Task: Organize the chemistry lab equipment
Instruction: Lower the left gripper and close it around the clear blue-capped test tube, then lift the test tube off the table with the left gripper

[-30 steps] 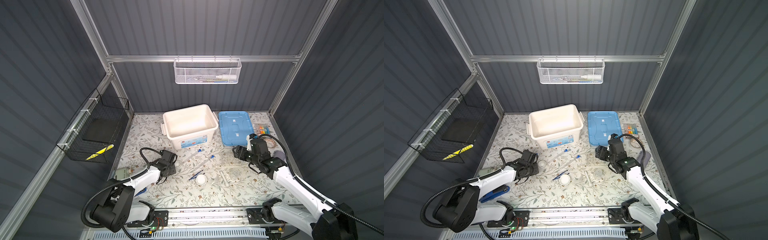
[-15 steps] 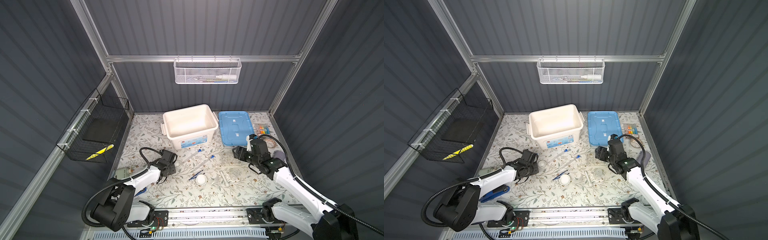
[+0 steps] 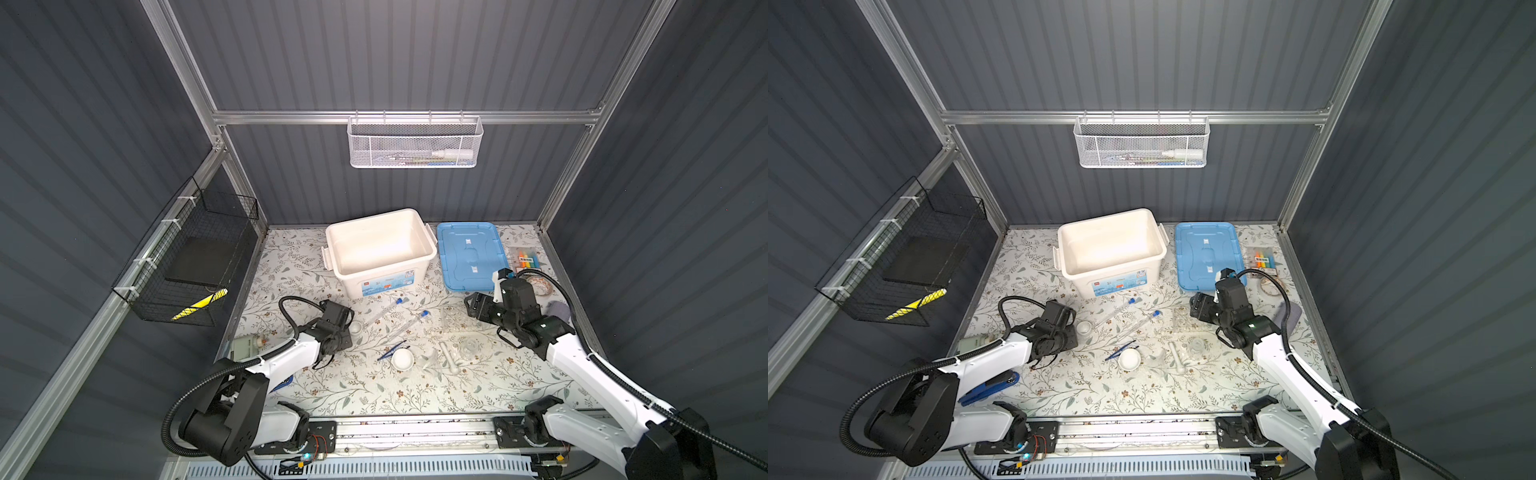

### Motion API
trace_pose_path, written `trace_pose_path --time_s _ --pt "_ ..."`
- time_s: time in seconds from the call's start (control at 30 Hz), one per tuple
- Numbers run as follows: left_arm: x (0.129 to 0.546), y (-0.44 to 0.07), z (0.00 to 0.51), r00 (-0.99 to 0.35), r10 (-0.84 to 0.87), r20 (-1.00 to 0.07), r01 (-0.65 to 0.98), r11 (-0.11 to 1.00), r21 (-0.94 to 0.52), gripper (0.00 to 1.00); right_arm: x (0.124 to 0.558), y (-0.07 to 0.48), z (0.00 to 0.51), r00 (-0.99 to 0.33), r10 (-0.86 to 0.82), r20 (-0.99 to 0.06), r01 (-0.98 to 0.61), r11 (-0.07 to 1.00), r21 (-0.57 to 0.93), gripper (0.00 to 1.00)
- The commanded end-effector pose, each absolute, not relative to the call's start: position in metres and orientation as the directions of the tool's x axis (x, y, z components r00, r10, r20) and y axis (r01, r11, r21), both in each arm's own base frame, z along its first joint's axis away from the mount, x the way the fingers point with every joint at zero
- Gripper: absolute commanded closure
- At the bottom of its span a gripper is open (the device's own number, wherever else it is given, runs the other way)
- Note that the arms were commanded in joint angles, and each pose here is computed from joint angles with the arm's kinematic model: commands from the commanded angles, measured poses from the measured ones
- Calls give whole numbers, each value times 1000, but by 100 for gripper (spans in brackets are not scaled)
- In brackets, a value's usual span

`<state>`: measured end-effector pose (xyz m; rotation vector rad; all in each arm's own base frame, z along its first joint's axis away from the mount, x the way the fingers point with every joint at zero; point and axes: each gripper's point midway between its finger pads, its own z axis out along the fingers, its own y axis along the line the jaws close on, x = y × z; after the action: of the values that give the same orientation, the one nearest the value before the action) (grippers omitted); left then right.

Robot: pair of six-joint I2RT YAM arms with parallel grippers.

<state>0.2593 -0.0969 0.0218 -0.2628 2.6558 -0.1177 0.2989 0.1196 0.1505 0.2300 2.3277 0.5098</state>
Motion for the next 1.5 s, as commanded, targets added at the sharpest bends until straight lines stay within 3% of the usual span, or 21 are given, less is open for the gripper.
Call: trace_pose_path --time_s 0.0,0.63,1.47 --pt "248 -95 20 -887 -198 -416 -161 979 -124 85 293 121 142 -738 293 -608 15 908 419 20" --pt "248 -83 75 -820 -207 -534 -154 978 -143 86 298 149 151 -755 267 -599 -80 869 488 22" --pt "258 -130 107 -826 -93 -557 81 956 -281 88 311 196 150 -802 224 -553 -157 815 558 23"
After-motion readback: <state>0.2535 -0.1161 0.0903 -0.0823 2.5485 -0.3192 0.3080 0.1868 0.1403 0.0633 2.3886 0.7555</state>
